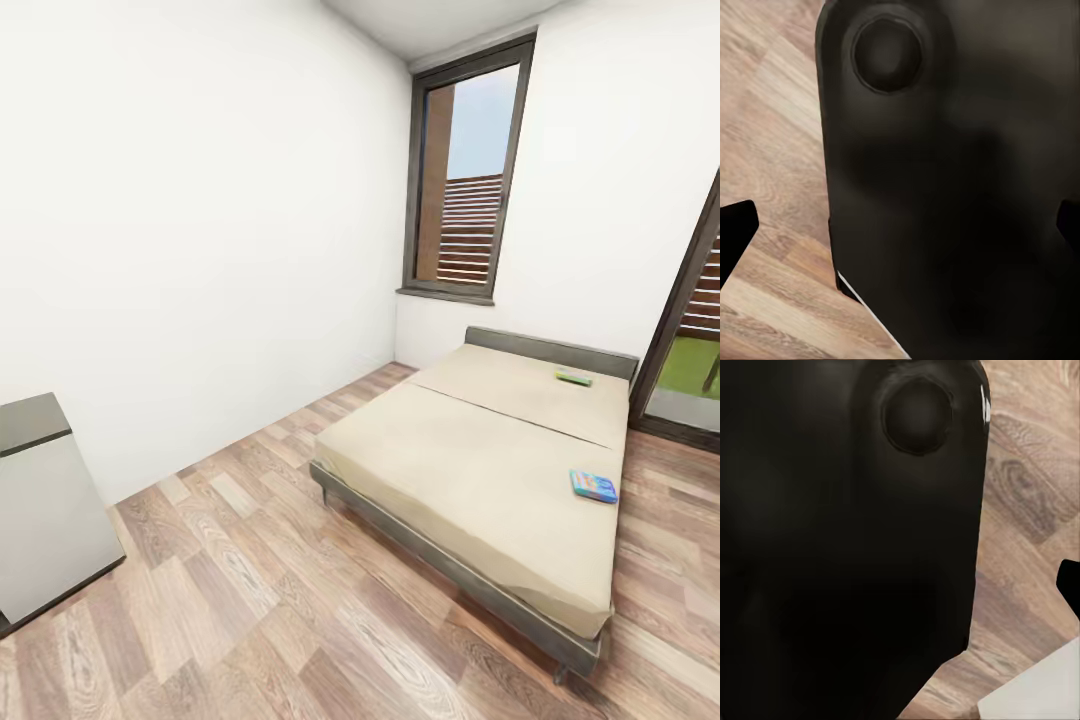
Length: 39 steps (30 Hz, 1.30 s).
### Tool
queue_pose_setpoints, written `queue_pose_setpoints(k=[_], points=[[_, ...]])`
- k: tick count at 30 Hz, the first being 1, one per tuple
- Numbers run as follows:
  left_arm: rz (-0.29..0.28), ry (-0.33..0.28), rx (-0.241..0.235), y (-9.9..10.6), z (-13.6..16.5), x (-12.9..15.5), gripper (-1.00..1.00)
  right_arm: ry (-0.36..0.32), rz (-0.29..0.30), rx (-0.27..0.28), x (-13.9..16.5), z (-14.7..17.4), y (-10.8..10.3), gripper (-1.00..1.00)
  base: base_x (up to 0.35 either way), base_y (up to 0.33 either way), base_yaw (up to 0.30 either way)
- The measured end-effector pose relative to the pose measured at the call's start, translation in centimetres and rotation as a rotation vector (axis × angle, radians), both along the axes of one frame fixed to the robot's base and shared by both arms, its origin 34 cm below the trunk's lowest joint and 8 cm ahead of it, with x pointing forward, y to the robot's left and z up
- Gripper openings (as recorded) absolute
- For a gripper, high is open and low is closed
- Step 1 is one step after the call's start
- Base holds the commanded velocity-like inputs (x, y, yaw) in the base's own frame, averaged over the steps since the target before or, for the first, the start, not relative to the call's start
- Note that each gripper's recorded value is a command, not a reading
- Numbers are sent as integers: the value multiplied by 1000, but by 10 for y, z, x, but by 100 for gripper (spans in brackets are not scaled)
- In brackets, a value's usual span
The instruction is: Put all the toys in the child's room - the three board games (two on the bed and one on the table), the two jigsaw puzzles on the table, and the tennis ball on the table - inside the toy box on the table in the child's room.
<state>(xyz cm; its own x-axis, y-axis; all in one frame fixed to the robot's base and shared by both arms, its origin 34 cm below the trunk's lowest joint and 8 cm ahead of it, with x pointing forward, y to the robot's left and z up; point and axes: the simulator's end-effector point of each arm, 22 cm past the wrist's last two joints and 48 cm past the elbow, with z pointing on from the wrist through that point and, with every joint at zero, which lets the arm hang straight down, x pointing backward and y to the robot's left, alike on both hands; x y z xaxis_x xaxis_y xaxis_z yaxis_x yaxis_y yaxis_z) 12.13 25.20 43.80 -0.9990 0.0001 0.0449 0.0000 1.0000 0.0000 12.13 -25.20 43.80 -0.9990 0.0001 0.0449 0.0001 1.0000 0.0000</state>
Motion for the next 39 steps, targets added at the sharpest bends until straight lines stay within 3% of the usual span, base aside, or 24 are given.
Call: queue_pose_setpoints(k=[10, 19, 26, 39], points=[[-19, 40, -36, -39, 5, -50, 100, 62, 35, 53, -54, 5, 37, 100, -2, 0, 0], [-17, 27, -36, -36, 7, -63, 100, 64, 17, 101, -70, 10, 76, 100, 0, 0, 0], [-17, 43, -37, -35, 21, -83, 100, 56, 12, 104, -72, 23, 79, 100, 0, 0, 0], [-17, 33, -32, -32, 41, -76, 100, 43, -1, 101, -66, 43, 79, 100, 0, 0, 0]])
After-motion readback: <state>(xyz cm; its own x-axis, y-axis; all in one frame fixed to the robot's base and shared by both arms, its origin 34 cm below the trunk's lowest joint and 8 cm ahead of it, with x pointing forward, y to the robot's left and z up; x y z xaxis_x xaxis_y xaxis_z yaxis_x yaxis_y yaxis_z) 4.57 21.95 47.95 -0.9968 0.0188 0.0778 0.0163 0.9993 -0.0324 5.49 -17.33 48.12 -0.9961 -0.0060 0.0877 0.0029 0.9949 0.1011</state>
